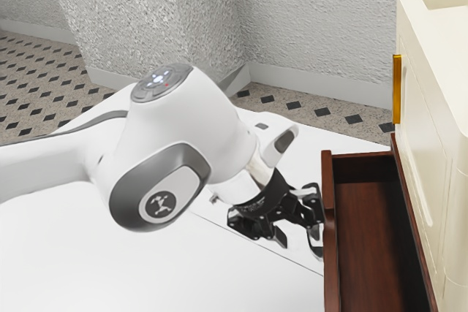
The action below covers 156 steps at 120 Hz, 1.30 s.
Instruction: Pull the drawer handle with one arm to open the drawer
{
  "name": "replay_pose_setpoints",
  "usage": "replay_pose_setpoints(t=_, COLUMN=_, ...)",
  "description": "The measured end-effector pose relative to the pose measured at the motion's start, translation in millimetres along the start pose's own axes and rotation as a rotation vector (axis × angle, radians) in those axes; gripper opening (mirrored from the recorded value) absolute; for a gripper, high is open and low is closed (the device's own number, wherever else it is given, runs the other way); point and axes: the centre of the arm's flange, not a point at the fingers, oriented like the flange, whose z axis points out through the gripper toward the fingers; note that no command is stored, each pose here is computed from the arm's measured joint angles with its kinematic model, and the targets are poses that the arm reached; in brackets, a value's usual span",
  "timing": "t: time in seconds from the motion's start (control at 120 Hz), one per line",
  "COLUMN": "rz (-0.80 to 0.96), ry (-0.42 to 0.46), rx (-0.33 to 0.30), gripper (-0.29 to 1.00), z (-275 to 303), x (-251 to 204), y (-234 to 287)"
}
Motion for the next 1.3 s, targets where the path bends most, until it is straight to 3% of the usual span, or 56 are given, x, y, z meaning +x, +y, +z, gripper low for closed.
replay_pose_setpoints(t=1.3, rz=-0.127, ry=0.025, rx=0.008, gripper=0.32, z=-29.0, x=-4.5, y=-71.4)
